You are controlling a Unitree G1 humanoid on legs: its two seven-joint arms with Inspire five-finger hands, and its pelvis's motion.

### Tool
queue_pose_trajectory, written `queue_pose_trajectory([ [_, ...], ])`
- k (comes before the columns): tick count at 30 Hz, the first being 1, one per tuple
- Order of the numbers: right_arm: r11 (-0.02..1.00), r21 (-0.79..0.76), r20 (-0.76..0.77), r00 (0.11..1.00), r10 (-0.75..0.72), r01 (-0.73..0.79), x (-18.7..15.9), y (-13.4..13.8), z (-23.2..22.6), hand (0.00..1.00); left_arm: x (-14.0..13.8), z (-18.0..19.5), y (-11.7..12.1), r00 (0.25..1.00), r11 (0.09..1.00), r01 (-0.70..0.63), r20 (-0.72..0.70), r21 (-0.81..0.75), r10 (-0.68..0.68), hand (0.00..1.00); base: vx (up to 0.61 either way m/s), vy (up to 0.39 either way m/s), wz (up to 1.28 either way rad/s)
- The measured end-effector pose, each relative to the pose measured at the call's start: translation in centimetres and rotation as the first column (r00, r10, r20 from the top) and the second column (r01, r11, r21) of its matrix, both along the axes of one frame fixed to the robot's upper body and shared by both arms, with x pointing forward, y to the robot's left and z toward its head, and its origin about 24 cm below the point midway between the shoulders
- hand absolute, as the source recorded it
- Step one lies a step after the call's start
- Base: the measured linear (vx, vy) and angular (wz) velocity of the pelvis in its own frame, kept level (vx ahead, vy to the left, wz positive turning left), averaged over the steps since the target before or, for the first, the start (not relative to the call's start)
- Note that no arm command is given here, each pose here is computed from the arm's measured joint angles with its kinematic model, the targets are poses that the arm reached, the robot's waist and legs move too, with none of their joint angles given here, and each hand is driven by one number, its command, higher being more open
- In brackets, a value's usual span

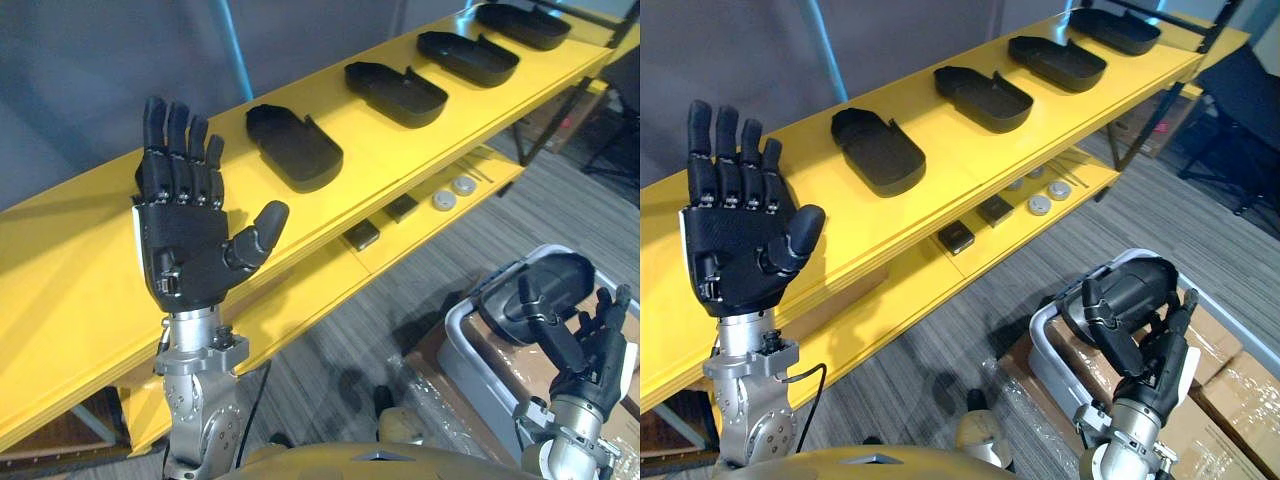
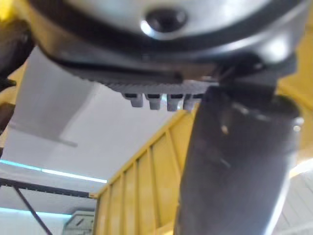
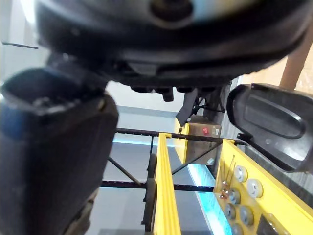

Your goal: Walk over and take three plastic housings, then place them on the shelf

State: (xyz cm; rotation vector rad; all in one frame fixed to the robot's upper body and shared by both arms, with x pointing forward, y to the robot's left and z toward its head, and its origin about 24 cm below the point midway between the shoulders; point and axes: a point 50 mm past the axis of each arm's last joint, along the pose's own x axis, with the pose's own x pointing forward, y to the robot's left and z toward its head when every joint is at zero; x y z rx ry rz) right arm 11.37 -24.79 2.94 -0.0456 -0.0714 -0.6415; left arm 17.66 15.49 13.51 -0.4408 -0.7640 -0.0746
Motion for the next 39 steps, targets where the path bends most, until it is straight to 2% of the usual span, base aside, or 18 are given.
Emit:
queue_pose_trajectory([
  [3,0.99,0.029,0.056,0.989,0.137,-0.139,1.9,1.2,0.5,1.0,0.1,-0.1,0.4,0.997,0.997,-0.072,-0.037,-0.023,0.071,1.0,-0.05,0.003,-0.81],
  [5,0.97,0.016,0.102,0.966,0.239,-0.241,3.7,2.4,1.2,1.0,-0.3,-0.7,1.6,0.987,0.991,-0.135,-0.086,-0.017,0.133,1.0,0.06,0.034,-0.89],
  [7,0.96,0.033,0.132,0.953,0.273,-0.28,4.6,2.9,1.5,1.0,-1.0,-1.0,2.3,0.982,0.987,-0.158,-0.103,-0.015,0.156,1.0,0.05,-0.024,-0.6],
  [14,0.957,0.151,0.149,0.963,0.224,-0.246,3.8,3.5,0.6,1.0,-2.1,0.3,2.3,0.997,0.997,-0.079,0.006,-0.007,0.079,1.0,-0.09,0.013,-0.72],
  [20,0.916,0.237,0.156,0.944,0.291,-0.322,3.0,4.0,-0.5,1.0,-2.1,0.2,3.7,0.984,0.984,-0.177,-0.024,-0.032,0.177,1.0,-0.24,-0.018,-1.01],
  [24,0.9,0.283,0.13,0.943,0.308,-0.333,4.5,5.5,-1.8,1.0,-1.9,-0.1,4.5,0.984,0.981,-0.173,-0.057,-0.092,0.169,1.0,-0.03,-0.198,-0.12],
  [29,0.907,0.322,0.013,0.959,0.282,-0.271,4.9,6.4,-4.1,1.0,-0.5,-2.5,4.3,0.982,0.97,-0.037,-0.187,-0.24,-0.009,1.0,-0.05,-0.218,-0.37],
  [33,0.911,0.342,-0.063,0.962,0.267,-0.231,3.5,6.1,-5.4,1.0,-0.4,-4.2,4.3,0.964,0.958,-0.048,-0.266,-0.284,-0.031,1.0,0.01,-0.371,-0.19],
  [35,0.927,0.3,-0.064,0.965,0.255,-0.225,3.7,4.7,-5.1,1.0,-0.3,-5.6,3.9,0.947,0.941,-0.069,-0.319,-0.331,-0.042,1.0,-0.04,-0.368,-0.13],
  [36,0.947,0.25,-0.086,0.969,0.23,-0.203,3.4,2.9,-4.8,1.0,-0.1,-6.8,2.9,0.919,0.937,-0.064,-0.387,-0.342,-0.079,1.0,-0.07,-0.328,-0.04],
  [38,0.957,0.225,-0.093,0.973,0.21,-0.185,3.2,1.9,-4.6,1.0,0.3,-7.6,2.5,0.896,0.939,-0.068,-0.434,-0.338,-0.092,1.0,-0.05,-0.28,0.09],
  [39,0.965,0.209,-0.1,0.979,0.18,-0.156,2.8,0.9,-4.5,1.0,0.5,-8.8,2.2,0.86,0.951,-0.081,-0.504,-0.298,-0.085,1.0,-0.02,-0.257,0.1],
])
